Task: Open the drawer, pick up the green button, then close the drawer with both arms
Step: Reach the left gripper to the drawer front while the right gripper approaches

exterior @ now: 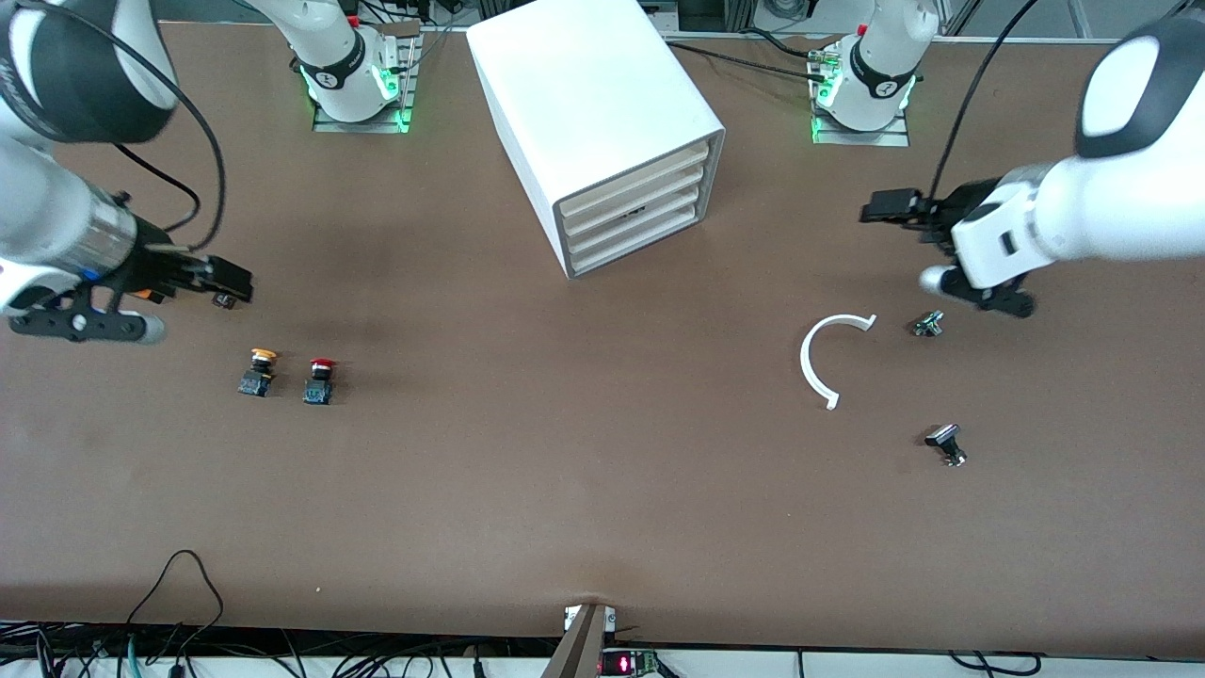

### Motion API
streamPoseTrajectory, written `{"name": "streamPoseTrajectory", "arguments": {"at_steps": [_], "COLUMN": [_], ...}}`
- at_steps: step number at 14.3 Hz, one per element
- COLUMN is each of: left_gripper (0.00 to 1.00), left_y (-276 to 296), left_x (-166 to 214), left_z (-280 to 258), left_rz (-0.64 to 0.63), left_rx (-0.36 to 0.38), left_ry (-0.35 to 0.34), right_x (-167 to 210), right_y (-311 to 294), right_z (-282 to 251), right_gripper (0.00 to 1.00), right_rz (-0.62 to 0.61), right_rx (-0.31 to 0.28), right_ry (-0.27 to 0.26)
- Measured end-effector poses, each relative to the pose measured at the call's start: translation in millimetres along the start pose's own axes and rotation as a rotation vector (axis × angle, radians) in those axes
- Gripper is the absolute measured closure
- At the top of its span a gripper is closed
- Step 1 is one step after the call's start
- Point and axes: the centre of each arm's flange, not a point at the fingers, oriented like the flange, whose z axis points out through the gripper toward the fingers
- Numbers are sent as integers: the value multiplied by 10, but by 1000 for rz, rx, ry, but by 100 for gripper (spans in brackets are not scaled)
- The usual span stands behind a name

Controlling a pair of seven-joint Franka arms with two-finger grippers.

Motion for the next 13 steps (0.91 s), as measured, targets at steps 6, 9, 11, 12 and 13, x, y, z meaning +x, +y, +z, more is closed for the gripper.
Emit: {"name": "streamPoseTrajectory", "arguments": {"at_steps": [6,9,11,12,13], "left_gripper": [0,0,0,3,6], "left_y": [120,171,-14,-130,-228], "left_x": [432,482,571,618,662], "left_z": [1720,2296,2642,2820,2981], "left_rz": [228,289,365,405,432], "left_rx": [-352,-457,-533,-574,-609], "left_ry": [40,5,10,19,27], "right_x": [301,291,201,152,113], "right_y": [-856,-1232,-1523,-1667,-1791], "right_z": [532,808,922,960,965], "right_gripper": [0,0,0,0,0], "right_rz": [202,309,329,341,346], "right_rx": [27,52,50,49,54], "right_ry": [13,-10,-26,-26,-18]}}
